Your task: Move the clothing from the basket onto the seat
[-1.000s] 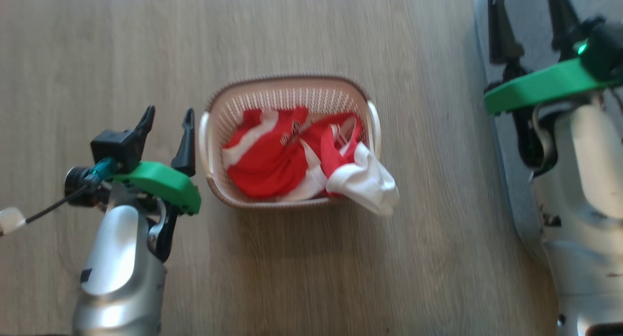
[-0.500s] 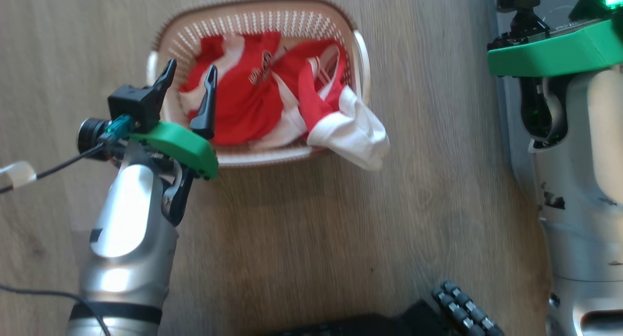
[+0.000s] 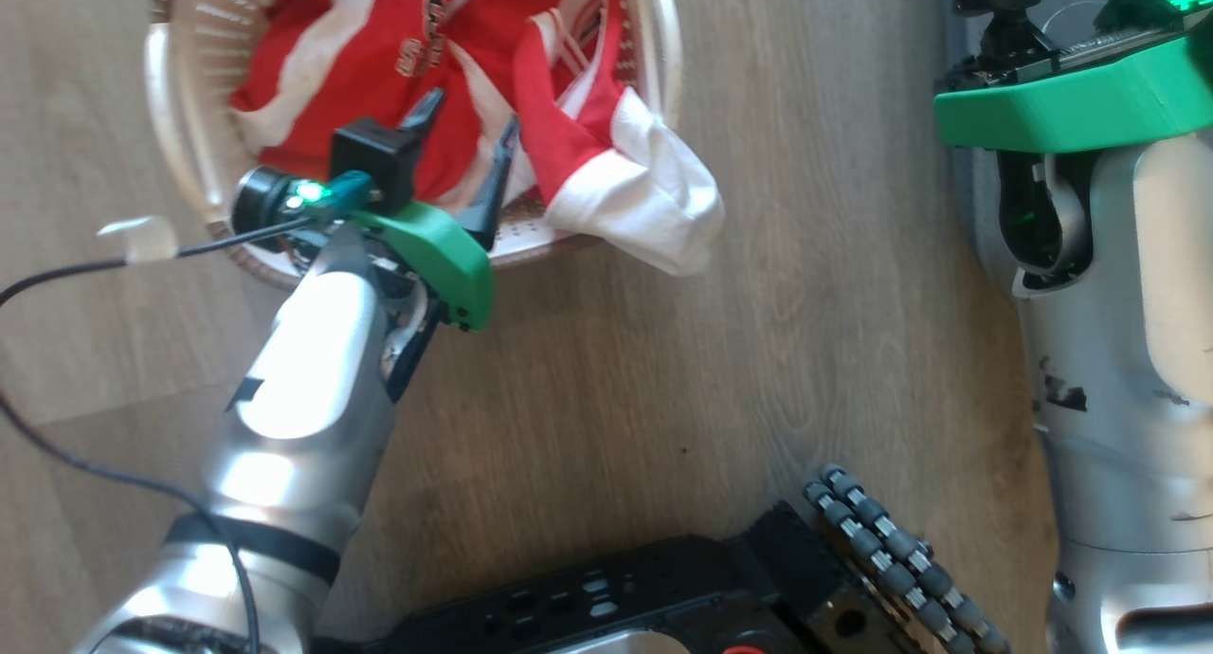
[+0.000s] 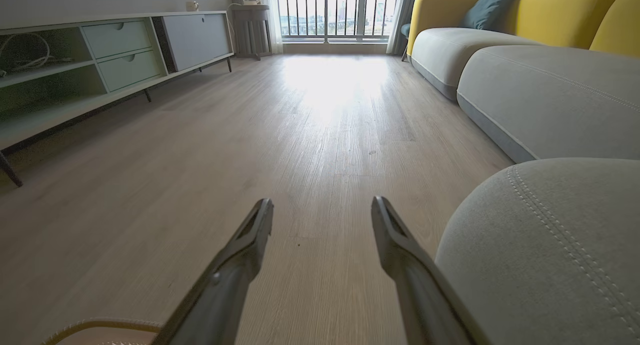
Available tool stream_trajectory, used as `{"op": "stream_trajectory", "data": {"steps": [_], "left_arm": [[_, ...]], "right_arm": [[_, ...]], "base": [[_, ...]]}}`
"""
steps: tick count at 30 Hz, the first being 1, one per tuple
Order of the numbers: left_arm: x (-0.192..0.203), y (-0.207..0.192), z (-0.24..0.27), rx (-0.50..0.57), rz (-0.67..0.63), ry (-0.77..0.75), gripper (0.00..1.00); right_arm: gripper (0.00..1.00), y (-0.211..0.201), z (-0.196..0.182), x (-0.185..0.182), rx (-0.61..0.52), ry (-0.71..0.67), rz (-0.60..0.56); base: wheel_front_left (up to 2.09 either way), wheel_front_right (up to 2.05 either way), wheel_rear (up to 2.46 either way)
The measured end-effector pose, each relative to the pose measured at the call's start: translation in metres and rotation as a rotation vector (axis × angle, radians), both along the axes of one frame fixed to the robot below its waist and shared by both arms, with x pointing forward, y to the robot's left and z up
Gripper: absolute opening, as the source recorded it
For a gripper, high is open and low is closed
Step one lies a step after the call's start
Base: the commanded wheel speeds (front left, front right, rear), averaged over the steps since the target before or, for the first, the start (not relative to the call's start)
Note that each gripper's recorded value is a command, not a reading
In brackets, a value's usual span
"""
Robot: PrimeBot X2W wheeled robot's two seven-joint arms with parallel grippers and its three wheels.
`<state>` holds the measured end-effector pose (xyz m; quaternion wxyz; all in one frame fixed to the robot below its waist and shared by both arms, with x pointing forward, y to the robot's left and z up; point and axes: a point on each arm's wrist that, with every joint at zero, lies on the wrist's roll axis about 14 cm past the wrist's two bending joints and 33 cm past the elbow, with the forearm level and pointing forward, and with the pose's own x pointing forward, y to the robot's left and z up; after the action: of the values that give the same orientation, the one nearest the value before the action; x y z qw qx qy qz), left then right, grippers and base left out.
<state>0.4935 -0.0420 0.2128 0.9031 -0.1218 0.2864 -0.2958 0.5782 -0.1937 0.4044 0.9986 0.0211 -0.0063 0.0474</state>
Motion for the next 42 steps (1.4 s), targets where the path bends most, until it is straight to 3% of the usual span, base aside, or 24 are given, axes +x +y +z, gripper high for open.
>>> {"op": "stream_trajectory", "data": {"steps": [8, 24, 25, 26, 42], "left_arm": [[-0.012, -0.042, -0.019, -0.046, -0.107, 0.074, 1.0], [-0.026, -0.067, -0.075, 0.032, -0.222, 0.202, 1.0], [-0.025, -0.068, -0.077, 0.03, -0.223, 0.206, 0.69], [-0.025, -0.07, -0.078, 0.029, -0.224, 0.21, 0.03], [0.012, -0.042, -0.024, 0.003, -0.114, 0.091, 0.0]], "right_arm": [[1.0, -0.015, -0.011, -0.007, -0.033, 0.036, -0.025], [1.0, -0.042, -0.029, -0.02, -0.031, 0.096, -0.086], [1.0, -0.044, -0.03, -0.021, -0.033, 0.099, -0.089], [1.0, -0.045, -0.031, -0.022, -0.036, 0.102, -0.092], [1.0, -0.031, 0.004, -0.015, -0.01, 0.029, -0.07]], "base": [[0.0, 0.0, 0.0], [0.0, 0.0, 0.0], [0.0, 0.0, 0.0], [0.0, 0.0, 0.0], [0.0, 0.0, 0.0]]}}
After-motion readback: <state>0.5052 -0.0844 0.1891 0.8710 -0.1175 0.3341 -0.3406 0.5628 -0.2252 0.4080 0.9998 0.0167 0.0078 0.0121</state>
